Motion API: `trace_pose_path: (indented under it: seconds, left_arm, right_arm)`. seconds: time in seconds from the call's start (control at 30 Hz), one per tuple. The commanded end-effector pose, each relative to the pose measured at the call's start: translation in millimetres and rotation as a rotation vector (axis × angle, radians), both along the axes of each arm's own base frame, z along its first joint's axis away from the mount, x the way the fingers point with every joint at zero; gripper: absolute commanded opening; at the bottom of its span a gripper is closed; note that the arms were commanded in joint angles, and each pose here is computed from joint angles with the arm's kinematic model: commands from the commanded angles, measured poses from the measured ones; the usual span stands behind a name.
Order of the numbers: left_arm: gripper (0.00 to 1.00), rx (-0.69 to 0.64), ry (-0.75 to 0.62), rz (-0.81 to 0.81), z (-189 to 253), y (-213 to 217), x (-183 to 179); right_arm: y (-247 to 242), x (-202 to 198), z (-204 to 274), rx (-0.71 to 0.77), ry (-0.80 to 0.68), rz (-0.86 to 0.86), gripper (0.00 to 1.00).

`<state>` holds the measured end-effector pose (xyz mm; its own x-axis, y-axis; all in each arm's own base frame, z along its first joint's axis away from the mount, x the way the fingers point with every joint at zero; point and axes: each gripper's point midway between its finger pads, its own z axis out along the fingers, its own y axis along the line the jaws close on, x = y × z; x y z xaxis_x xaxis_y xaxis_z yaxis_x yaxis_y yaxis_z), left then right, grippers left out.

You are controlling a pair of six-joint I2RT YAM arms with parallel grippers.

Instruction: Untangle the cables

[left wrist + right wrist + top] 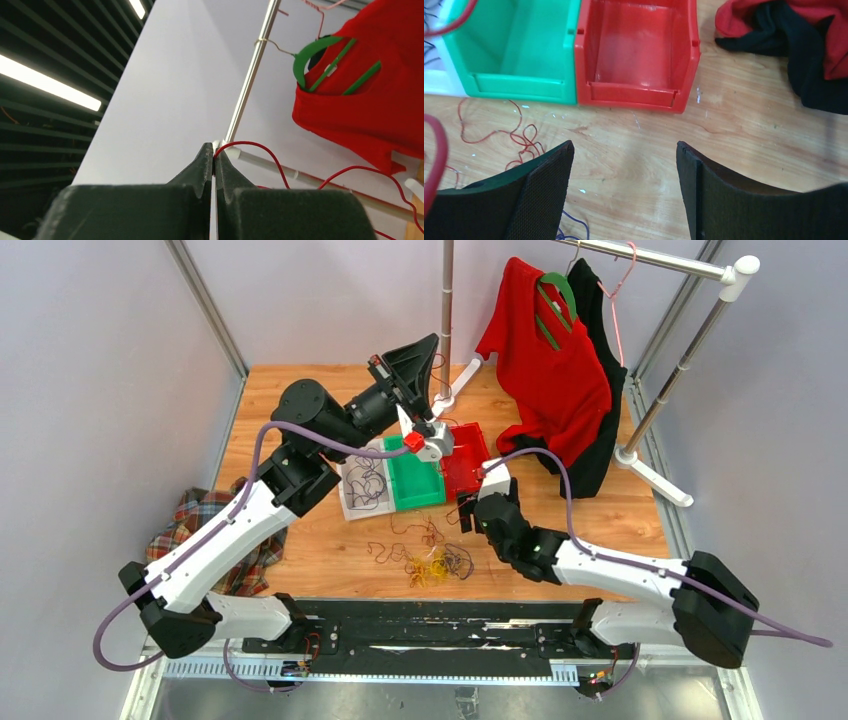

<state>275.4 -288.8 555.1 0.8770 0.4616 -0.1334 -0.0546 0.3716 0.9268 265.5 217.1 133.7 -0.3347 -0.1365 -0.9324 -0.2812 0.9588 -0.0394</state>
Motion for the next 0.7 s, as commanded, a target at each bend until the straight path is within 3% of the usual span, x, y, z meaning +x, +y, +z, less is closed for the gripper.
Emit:
trace_pose_path:
  seconds: [0.0,0.23,0.47,0.67]
  left_arm:
    - [0.00,-0.041,-0.025,0.107,12,18,12]
    - [0.00,-0.119,-0.094,0.147,44,35,16]
    - [0.00,-0.125,-0.102,0.200,39,46,24]
    - [0.00,-0.151,-0.088,0.290,45,59,50]
  right_arm:
    - [-9,6,-8,-0.038,0.038,-0.072,0.75]
    - [-31,-1,-35,-0.003,0.102,-0.151,0.75]
    - [-59,-12,-53,0.035,0.167,-0.270,0.75]
    - [-69,-28,-51,0.118,0.178,-0.270,0.75]
